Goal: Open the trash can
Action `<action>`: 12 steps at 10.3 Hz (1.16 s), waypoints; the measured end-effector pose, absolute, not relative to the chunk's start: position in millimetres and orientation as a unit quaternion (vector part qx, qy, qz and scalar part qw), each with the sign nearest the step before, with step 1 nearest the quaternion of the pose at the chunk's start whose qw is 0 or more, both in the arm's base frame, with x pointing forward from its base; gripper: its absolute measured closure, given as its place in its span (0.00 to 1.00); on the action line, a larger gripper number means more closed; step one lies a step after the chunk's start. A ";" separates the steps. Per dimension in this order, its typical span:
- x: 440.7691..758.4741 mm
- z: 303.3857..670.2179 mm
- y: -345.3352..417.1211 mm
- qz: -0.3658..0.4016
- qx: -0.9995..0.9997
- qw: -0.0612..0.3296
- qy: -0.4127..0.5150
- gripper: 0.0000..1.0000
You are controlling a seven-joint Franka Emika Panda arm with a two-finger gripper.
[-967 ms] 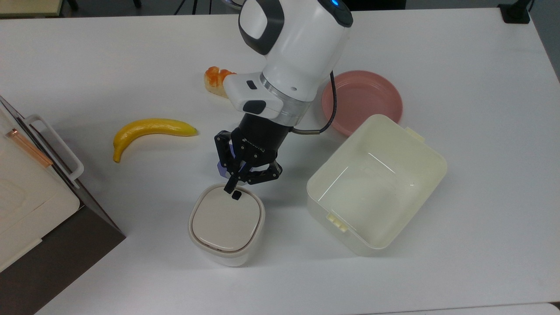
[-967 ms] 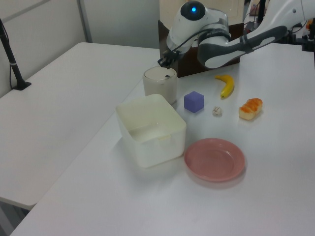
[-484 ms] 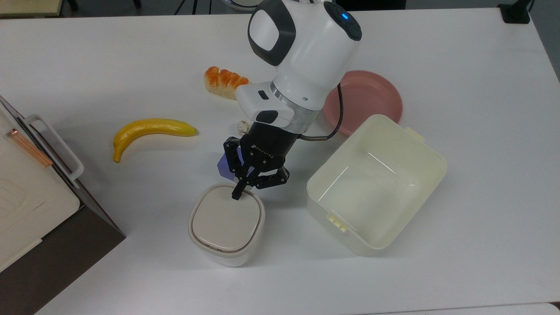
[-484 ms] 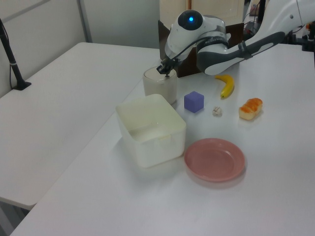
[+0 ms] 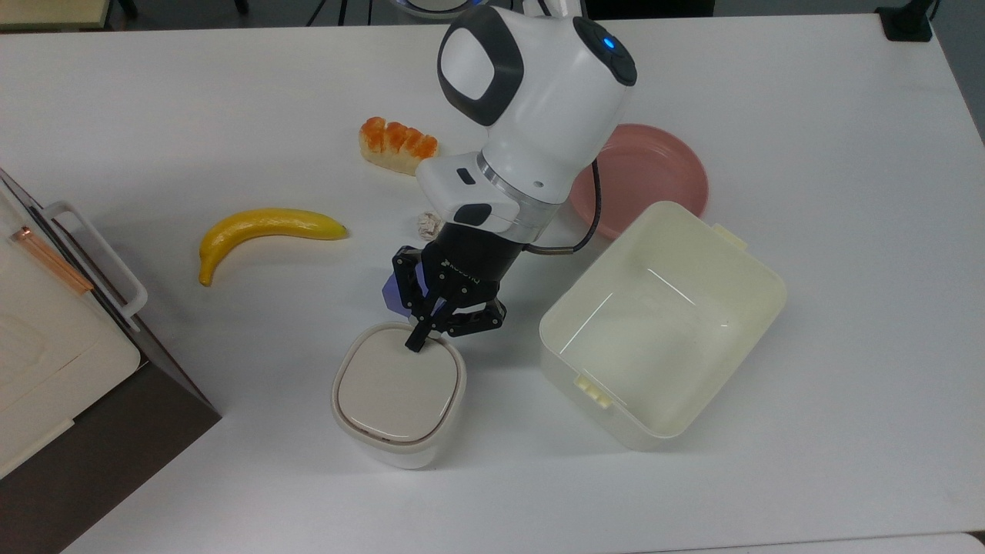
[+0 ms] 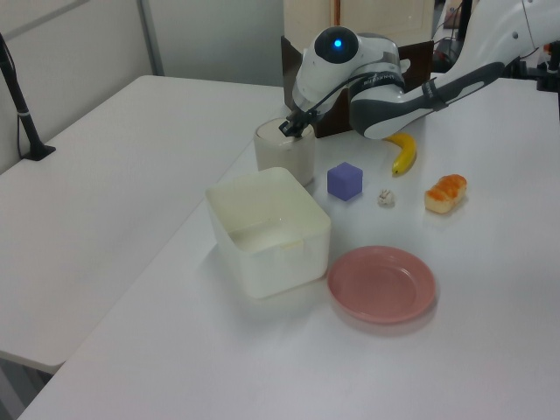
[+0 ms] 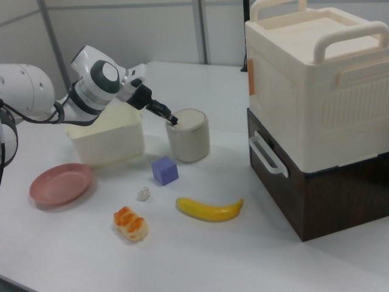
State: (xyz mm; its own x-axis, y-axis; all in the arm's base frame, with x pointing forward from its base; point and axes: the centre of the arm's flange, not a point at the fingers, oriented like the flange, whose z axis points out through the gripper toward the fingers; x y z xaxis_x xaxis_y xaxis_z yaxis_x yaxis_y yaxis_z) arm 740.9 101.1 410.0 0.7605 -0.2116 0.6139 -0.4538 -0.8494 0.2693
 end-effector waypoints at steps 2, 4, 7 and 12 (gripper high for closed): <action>741.2 408.3 101.1 0.296 0.915 0.211 -0.178 0.99; 741.2 408.2 101.0 0.296 0.915 0.211 -0.177 0.99; 741.8 410.0 99.9 0.301 0.911 0.205 -0.196 0.99; 738.5 529.9 -1.1 0.296 0.884 0.036 -0.360 0.99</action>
State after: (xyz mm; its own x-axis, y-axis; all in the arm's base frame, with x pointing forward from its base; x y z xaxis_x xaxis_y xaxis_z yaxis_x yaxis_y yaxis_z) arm 738.5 -1.1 529.9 0.5664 -0.6149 0.5486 -0.6570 -0.7389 -0.1498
